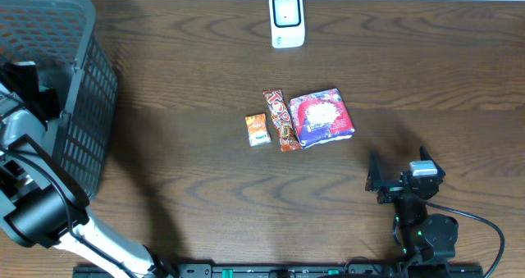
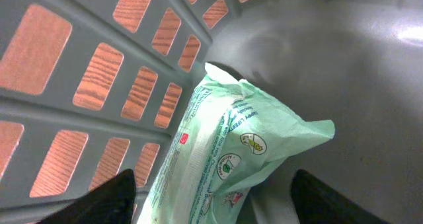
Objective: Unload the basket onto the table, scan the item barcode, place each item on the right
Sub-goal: 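Reach the left gripper into the basket toward the mint-green pack, then grasp the mint-green pack and lift it out of the basket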
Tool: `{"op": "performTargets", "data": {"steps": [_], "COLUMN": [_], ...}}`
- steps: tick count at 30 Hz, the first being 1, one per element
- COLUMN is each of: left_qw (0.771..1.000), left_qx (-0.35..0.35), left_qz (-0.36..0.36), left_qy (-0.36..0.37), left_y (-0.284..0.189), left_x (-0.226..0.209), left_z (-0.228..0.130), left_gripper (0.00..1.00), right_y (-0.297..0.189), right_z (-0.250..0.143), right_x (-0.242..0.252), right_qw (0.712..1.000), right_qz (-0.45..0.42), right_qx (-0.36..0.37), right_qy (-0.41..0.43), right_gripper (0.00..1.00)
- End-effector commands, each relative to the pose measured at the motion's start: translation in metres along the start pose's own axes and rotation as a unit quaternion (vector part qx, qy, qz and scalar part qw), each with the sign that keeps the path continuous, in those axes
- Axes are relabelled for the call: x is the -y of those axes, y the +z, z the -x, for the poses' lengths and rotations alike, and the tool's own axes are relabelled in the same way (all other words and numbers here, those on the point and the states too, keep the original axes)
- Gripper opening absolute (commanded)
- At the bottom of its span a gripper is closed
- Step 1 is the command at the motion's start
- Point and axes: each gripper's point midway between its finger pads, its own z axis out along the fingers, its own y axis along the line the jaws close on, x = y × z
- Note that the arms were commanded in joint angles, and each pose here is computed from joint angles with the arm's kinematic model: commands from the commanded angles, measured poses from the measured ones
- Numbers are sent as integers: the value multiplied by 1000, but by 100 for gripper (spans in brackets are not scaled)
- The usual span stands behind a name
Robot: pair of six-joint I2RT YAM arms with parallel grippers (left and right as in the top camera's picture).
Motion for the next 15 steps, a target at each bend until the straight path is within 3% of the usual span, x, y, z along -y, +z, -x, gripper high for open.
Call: {"op": "performTargets", "data": {"steps": [1, 8, 15], "left_qw": [1000, 998, 995], "left_qx": [-24, -53, -90], "left_qz": [-5, -10, -21], "left_qy": [-14, -38, -45], "left_y": [5, 5, 2], "left_x": [4, 2, 2], "left_z": [-19, -41, -62], "left_gripper": [70, 69, 58], "right_y": [0, 0, 0], "right_z": [-1, -1, -1], "right_x": [0, 0, 0], "right_qw": [1000, 1000, 1000], "right_qz": [-1, -1, -1], "right_qx": [-1, -1, -1], "right_qy": [-4, -4, -4], "right_gripper": [99, 99, 99]}}
